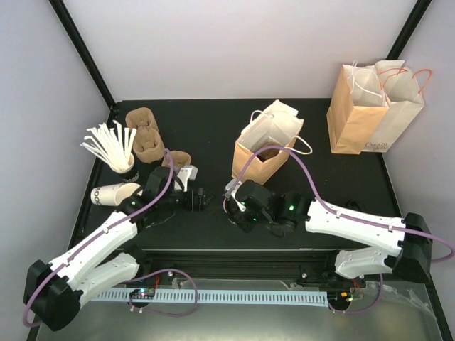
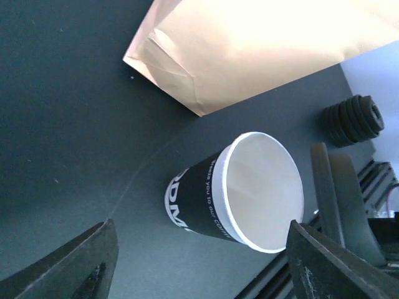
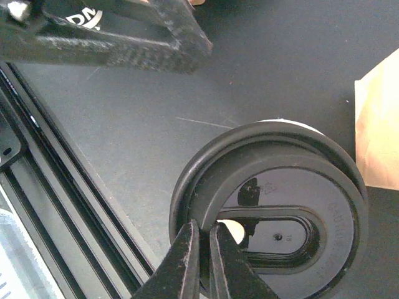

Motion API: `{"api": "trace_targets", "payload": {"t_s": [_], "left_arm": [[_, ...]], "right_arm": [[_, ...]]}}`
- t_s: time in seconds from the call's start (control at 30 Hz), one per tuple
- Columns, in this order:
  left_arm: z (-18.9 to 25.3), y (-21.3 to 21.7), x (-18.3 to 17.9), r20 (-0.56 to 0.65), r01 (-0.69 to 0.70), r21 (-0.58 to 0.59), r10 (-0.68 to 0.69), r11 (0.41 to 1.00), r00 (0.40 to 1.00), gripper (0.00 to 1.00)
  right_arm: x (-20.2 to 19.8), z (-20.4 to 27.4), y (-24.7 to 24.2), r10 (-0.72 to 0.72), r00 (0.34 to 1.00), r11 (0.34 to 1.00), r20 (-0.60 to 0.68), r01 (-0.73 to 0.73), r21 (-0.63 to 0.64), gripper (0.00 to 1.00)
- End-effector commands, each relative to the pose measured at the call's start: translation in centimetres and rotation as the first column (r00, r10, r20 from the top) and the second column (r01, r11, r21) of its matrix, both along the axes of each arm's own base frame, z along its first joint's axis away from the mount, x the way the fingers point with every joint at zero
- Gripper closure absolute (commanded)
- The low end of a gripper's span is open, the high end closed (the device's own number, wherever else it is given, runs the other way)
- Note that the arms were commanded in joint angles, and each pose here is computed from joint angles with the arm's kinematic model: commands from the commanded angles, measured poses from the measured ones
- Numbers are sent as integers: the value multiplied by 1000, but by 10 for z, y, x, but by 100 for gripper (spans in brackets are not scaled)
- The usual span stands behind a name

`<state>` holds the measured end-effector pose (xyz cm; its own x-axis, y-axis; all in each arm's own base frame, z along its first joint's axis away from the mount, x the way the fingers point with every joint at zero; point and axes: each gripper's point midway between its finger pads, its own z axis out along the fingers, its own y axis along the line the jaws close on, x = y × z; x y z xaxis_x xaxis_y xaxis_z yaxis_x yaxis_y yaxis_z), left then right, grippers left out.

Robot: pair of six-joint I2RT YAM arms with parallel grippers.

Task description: Pack the takeout coffee

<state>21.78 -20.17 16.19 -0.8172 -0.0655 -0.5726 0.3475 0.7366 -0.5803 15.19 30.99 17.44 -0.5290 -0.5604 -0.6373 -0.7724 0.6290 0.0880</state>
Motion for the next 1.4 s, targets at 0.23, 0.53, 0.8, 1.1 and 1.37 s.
{"api": "trace_targets", "payload": {"t_s": [0.23, 0.53, 0.8, 1.1, 1.37], "left_arm": [[-2, -20, 1, -114, 25, -191, -48, 981, 992, 37], [-5, -23, 1, -159, 35, -284, -83, 958, 984, 44], [-8, -27, -1, -172, 61, -308, -119, 949, 978, 47], [-13, -32, 2, -181, 79, -311, -141, 947, 973, 49], [-12, -23, 9, -174, 40, -310, -98, 950, 980, 51]], "right_arm": [[6, -12, 4, 35, 999, 986, 1, -35, -161, 99], [14, -20, 10, 39, 999, 973, 6, -37, -226, 99], [20, -27, 14, 48, 999, 959, 16, -42, -280, 99], [24, -24, 15, 57, 998, 949, 34, -44, -312, 99], [25, -22, 18, 75, 997, 941, 24, -63, -333, 99]]}}
